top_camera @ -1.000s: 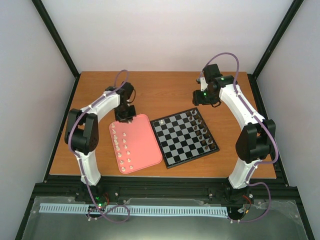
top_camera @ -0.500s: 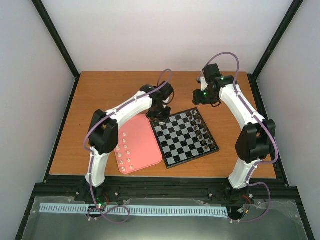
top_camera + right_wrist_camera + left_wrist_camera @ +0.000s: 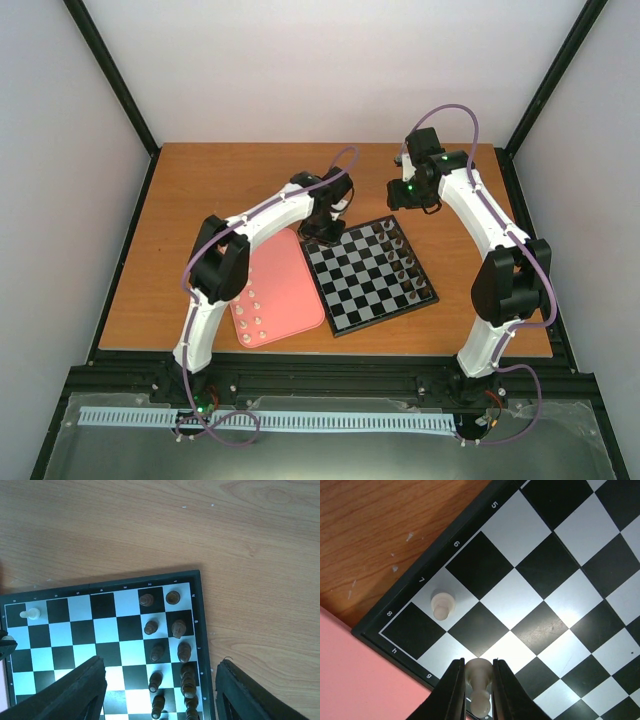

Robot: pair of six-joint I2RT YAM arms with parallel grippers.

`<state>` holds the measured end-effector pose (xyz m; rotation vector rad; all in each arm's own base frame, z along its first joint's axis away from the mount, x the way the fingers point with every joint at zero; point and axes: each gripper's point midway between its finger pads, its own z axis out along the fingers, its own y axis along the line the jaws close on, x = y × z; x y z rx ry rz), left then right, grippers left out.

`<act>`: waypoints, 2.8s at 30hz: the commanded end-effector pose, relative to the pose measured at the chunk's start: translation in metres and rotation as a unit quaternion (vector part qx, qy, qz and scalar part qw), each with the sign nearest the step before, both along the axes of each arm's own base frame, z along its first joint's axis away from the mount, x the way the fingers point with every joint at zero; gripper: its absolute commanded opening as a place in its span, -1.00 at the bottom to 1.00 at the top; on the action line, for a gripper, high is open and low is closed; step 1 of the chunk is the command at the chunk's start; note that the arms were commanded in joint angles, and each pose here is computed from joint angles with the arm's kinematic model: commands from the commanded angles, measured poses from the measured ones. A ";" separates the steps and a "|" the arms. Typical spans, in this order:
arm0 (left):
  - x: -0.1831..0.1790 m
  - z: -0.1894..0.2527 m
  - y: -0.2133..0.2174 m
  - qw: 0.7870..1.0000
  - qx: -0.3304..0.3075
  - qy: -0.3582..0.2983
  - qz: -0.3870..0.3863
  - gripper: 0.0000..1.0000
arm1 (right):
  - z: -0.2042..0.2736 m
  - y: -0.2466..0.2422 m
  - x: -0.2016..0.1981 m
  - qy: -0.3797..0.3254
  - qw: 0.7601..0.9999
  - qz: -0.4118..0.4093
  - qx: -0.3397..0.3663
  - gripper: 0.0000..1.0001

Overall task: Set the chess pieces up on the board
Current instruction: Place the chess piece on the chessboard.

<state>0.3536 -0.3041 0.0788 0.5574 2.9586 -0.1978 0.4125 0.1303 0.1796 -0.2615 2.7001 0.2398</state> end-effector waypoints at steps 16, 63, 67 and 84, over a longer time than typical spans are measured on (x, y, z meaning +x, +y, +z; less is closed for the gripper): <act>-0.012 -0.017 -0.015 0.997 -0.007 0.012 -0.071 -0.99 | 0.003 -0.005 0.012 -0.011 1.000 -0.008 -0.004 0.21; 0.006 -0.055 -0.013 0.999 0.026 -0.001 -0.026 -0.94 | 0.001 -0.006 0.009 -0.007 1.000 -0.001 -0.001 0.21; 0.005 -0.058 -0.011 0.999 0.030 0.002 -0.029 -0.92 | 0.000 -0.006 0.008 -0.005 1.000 0.000 -0.002 0.21; -0.008 -0.052 -0.002 0.999 0.030 0.008 -0.035 -0.58 | -0.002 -0.002 0.009 -0.002 1.000 0.007 0.007 0.21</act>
